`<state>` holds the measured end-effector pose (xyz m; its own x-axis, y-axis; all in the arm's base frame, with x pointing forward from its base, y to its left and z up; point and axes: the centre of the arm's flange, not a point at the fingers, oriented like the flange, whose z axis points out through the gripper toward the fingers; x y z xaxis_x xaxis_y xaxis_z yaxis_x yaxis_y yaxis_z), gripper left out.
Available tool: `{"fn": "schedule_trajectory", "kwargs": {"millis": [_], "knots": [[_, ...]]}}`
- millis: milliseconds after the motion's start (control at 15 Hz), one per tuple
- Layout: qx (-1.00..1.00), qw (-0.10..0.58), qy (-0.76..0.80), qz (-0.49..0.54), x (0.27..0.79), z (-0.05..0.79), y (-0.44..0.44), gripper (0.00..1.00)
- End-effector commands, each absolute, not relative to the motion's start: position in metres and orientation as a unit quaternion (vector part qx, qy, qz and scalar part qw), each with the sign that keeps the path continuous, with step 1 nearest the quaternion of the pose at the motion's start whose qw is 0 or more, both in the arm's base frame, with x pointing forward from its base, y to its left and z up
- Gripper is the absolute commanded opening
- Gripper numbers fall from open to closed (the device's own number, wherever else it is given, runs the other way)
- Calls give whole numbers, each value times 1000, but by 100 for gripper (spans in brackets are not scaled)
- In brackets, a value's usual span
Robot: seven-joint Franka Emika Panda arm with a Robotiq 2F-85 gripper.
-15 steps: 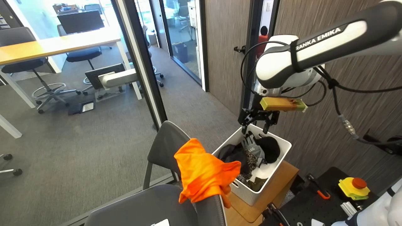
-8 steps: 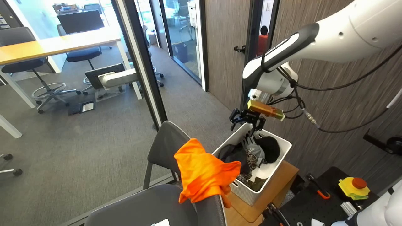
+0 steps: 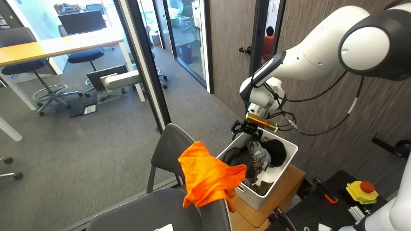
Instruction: Place one item of black clothing from the white box onto the backrest of the grey chair
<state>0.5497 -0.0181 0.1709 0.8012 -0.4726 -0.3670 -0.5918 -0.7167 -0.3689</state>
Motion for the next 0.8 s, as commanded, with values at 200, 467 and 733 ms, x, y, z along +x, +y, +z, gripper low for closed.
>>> {"fn": "schedule_trajectory", "kwargs": {"millis": [200,467,733], "knots": [[-910,310,255,104,597,107,-24,100],[-912,346,210,69,590,85,-41,100],[-920,351,164,64,582,65,-58,100]]}}
